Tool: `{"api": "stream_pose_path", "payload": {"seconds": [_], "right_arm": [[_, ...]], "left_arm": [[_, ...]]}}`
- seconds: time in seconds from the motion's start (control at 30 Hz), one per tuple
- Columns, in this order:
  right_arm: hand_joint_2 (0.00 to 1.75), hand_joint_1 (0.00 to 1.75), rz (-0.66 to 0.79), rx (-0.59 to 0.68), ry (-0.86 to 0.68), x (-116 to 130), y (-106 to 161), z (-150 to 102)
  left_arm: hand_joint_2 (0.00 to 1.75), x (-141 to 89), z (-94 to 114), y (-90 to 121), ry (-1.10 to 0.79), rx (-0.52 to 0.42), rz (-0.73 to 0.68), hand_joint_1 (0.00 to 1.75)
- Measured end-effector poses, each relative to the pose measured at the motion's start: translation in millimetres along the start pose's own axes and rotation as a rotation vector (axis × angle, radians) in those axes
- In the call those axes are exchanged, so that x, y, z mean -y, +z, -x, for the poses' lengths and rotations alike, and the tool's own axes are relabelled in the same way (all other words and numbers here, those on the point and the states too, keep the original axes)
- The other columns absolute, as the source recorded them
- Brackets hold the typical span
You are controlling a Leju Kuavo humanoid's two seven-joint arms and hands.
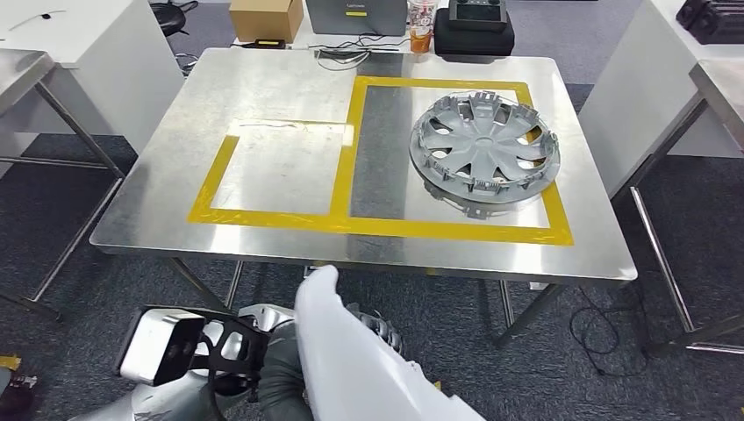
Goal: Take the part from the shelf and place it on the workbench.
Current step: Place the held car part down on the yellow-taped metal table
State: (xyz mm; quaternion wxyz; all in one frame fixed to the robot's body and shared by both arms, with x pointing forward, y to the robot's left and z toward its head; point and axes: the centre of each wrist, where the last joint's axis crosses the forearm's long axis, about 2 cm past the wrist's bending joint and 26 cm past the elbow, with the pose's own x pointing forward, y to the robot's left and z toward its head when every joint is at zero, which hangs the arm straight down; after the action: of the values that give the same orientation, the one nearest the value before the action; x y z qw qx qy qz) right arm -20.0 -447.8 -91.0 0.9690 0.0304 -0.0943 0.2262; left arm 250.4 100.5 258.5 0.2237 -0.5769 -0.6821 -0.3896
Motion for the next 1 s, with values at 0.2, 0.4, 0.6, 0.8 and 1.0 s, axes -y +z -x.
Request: {"api": "stream_pose_path", "payload": {"seconds": [0.2,0.4,0.6,0.8,1.0], "right_arm": [[0.0,0.0,0.008,-0.006,0.002,4.2,2.5,3.6],[0.0,0.0,0.002,-0.001,0.0,3.2,1.5,1.3],[0.0,0.0,0.002,-0.003,0.0,3.1,1.9,2.3],[0.0,0.0,-0.006,0.001,-0.003,-0.5,0.3,0.7],[0.0,0.0,-0.002,0.004,-0.003,1.1,0.4,-0.2]], "left_arm": [[1.75,2.1,1.5,0.9,0.006,-0.004,-0.002,1.75],[1.75,1.6,0.5,0.4,0.003,-0.001,0.0,1.75],[1.75,1.8,0.2,1.0,0.003,-0.002,0.0,1.75],[1.75,1.0,-0.9,0.4,-0.001,0.0,0.002,1.75],[1.75,0.5,-3.1,-2.8,-0.007,0.012,0.008,1.75]]}}
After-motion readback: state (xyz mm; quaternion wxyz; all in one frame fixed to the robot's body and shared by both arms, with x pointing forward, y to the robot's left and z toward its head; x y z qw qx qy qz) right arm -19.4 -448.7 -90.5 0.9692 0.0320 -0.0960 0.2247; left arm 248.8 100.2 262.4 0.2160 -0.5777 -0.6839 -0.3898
